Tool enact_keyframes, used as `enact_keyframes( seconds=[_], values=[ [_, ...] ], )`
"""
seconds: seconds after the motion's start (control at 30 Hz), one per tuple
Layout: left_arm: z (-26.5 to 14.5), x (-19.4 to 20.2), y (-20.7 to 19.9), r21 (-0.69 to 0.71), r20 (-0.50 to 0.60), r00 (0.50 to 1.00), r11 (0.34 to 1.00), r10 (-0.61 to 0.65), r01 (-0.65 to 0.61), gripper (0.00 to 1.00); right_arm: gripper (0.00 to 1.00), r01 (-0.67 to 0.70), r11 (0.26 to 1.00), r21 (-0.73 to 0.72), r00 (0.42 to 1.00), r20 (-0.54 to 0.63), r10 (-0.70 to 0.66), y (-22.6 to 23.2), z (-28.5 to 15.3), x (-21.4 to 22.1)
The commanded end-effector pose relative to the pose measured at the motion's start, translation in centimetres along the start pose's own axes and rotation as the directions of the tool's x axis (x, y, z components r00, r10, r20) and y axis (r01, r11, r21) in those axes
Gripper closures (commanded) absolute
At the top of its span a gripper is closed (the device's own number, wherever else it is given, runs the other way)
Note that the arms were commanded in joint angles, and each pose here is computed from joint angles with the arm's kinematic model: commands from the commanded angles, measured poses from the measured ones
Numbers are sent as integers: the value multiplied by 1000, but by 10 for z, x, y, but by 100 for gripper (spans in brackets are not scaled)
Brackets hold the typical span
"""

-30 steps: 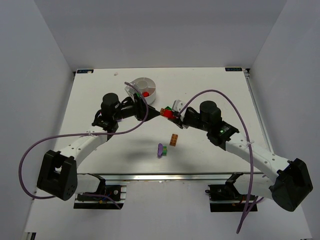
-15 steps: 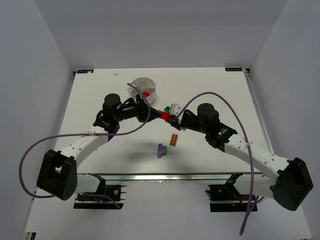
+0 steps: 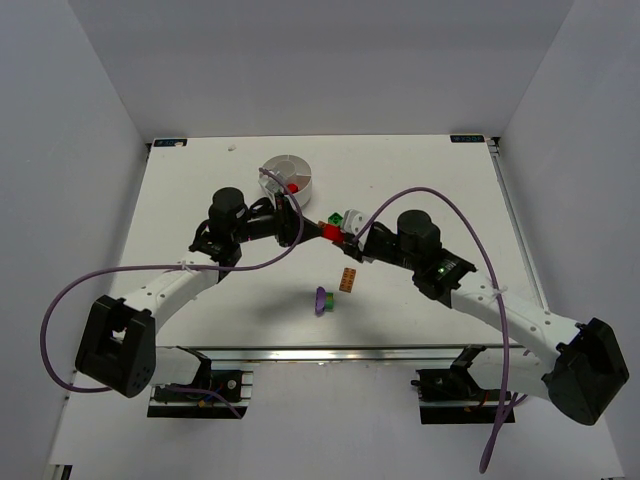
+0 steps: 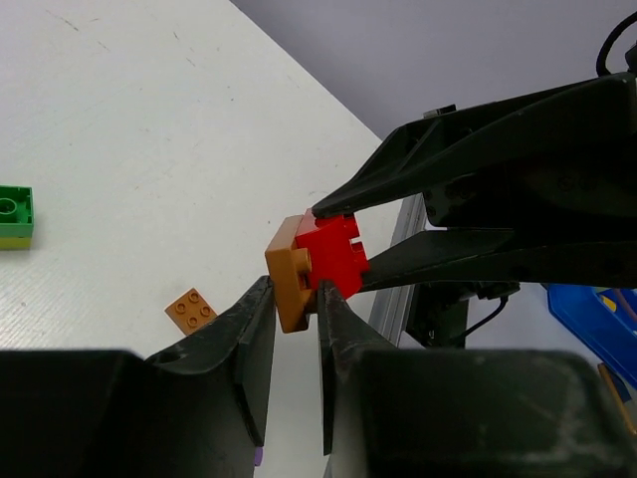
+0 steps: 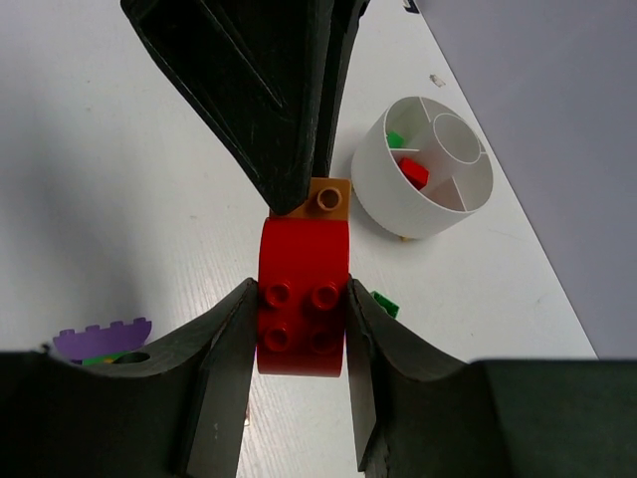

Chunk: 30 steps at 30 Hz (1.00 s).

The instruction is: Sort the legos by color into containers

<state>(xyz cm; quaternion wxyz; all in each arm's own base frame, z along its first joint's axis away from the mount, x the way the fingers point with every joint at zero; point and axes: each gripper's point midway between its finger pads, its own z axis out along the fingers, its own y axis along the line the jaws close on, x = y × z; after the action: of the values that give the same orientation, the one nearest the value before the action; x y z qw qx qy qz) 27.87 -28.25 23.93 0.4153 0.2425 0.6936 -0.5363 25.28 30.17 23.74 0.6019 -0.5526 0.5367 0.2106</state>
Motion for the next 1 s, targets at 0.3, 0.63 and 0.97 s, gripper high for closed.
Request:
enact_keyframes(
  seconds=[0.3,0.63,0.97],
  values=[
    [4,-14,-6,22,13,998,998,65,-66,96,100,52,998,43,995,83,-56,-5,-9,-19],
    [0,-18,16,-103,14,994,989,105,-103,100,100,57,990,130,995,80,-67,-19,-17,-20],
    [-61,-77,107,-584,156,962,806,224,-93,100,100,46,986,159,995,86,-60,-24,-23,-25]
  ],
)
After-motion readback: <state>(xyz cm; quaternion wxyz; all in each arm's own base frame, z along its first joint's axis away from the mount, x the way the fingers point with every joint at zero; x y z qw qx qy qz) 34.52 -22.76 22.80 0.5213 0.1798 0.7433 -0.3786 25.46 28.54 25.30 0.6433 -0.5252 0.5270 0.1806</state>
